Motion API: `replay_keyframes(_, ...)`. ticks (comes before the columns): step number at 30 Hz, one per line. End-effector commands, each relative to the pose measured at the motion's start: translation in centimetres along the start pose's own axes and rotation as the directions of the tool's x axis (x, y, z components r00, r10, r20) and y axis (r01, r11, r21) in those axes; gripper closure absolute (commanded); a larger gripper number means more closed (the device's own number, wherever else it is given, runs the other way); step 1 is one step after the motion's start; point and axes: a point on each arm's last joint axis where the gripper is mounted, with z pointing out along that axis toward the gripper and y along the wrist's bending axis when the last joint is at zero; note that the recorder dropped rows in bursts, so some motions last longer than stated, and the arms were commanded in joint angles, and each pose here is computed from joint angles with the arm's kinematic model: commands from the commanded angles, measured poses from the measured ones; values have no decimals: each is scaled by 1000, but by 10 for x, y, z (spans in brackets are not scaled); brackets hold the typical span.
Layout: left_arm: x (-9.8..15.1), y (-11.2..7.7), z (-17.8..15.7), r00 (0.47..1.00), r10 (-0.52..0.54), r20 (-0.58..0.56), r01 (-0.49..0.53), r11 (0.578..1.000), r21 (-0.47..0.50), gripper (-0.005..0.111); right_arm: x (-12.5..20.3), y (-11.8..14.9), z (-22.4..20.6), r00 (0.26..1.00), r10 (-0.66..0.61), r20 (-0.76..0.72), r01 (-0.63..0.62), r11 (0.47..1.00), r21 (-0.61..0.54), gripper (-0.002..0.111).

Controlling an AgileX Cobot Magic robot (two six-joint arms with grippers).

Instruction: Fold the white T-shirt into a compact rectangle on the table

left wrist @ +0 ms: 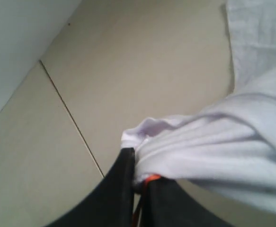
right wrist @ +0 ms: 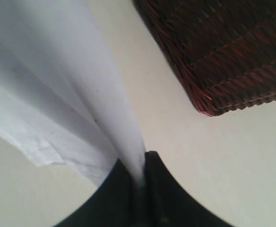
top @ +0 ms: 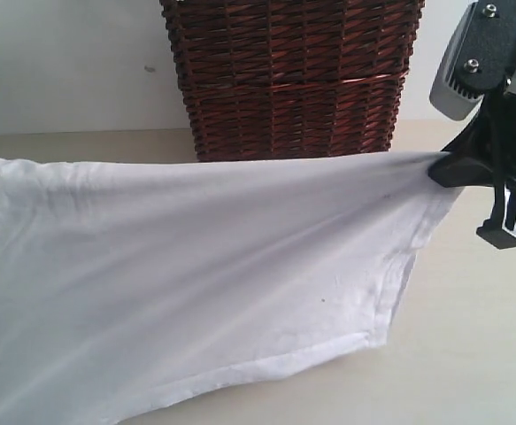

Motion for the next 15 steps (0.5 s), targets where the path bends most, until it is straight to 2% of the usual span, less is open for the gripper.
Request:
replay_keyframes(1,-13,31,-20,989,-59,132,92,963,-254,107,-2,-5,-5,999,14,34,-15,999,39,108)
replay_keyframes(6,2,41,-25,987,-113,117,142,950,-280,107,-5,-3,-6,998,30,64,-31,999,18,108)
replay_keyframes(10,21,47,-40,976,-186,114,214,921,-325,107,-6,-3,-6,997,26,75,-26,1000,9,108)
replay_keyframes(15,39,52,-51,965,-240,108,263,895,-361,107,-17,7,-6,981,11,191,8,995,-96,108)
